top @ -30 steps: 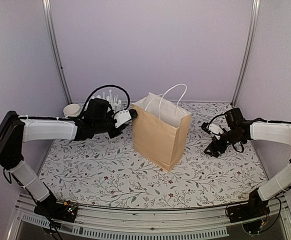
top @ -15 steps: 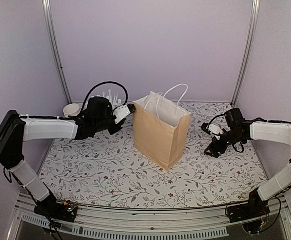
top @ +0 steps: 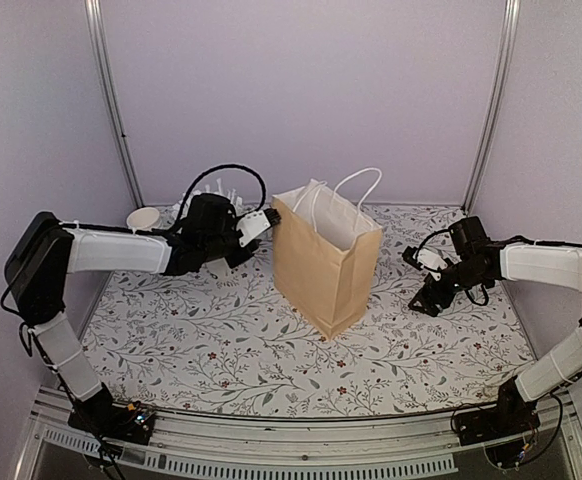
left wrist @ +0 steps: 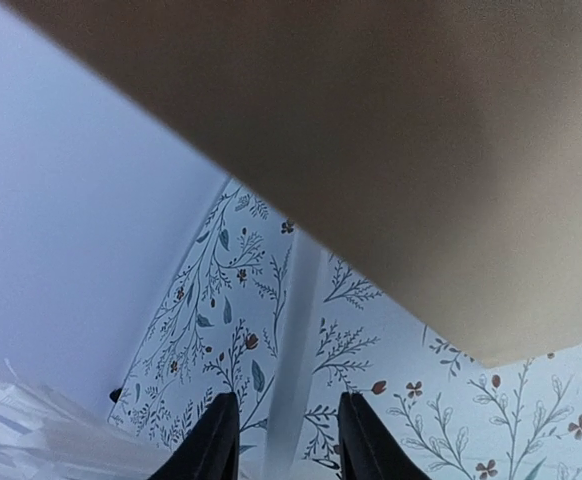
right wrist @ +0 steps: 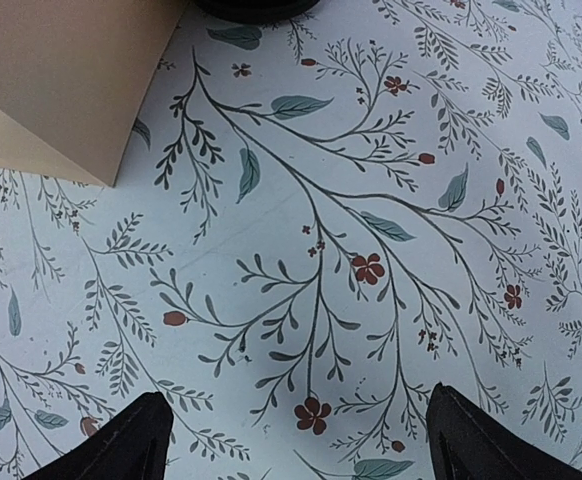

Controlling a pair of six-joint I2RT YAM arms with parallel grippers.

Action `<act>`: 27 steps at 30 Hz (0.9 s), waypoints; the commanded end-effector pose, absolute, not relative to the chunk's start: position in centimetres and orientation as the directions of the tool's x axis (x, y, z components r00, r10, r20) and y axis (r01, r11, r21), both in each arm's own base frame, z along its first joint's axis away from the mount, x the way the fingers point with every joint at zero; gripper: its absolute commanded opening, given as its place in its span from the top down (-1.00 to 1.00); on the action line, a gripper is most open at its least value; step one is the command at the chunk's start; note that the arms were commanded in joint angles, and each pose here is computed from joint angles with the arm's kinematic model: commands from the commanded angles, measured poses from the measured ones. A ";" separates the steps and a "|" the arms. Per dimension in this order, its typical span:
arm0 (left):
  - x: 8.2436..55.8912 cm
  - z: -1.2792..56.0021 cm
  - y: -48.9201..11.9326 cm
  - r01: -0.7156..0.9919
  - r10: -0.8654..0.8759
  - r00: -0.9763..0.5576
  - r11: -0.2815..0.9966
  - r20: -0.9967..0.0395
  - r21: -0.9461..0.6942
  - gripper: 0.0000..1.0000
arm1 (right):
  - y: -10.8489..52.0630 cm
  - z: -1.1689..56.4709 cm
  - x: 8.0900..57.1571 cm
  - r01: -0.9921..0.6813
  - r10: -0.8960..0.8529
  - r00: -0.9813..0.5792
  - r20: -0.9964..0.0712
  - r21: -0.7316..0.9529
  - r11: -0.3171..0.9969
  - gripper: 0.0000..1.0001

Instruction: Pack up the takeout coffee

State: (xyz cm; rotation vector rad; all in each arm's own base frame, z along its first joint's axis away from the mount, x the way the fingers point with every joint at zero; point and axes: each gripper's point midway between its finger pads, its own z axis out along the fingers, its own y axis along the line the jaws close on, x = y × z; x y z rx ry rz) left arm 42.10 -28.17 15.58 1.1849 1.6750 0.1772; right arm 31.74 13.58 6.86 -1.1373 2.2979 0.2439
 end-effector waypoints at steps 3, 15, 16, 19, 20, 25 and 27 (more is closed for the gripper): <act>43.4 16.1 -29.2 0.579 0.745 0.038 0.526 -0.666 0.623 0.50 | 14.1 7.9 32.0 -0.788 -0.677 -0.459 -0.575 -0.089 0.609 -0.83; 41.2 23.0 -27.0 0.480 0.676 0.077 0.619 -0.733 0.622 1.00 | 14.2 7.5 32.0 -0.789 -0.679 -0.467 -0.567 -0.080 0.609 -0.83; 40.9 24.2 -26.7 0.466 0.660 0.084 0.636 -0.746 0.615 1.00 | 14.2 7.5 32.0 -0.790 -0.680 -0.466 -0.567 -0.079 0.608 -0.84; 39.7 28.5 -25.9 0.434 0.588 0.115 0.695 -0.801 0.573 1.00 | 14.2 7.3 32.0 -0.791 -0.680 -0.469 -0.564 -0.074 0.607 -0.83; 39.2 29.8 -25.7 0.431 0.559 0.128 0.713 -0.819 0.554 1.00 | 14.3 7.3 32.0 -0.793 -0.680 -0.467 -0.565 -0.073 0.605 -0.83; 36.1 37.1 -25.6 0.474 0.373 0.221 0.767 -0.901 0.434 1.00 | 14.3 7.3 32.0 -0.793 -0.681 -0.468 -0.563 -0.072 0.605 -0.84; 34.5 40.4 -25.6 0.509 0.257 0.258 0.783 -0.931 0.357 1.00 | 14.3 7.3 31.9 -0.793 -0.682 -0.469 -0.562 -0.072 0.605 -0.83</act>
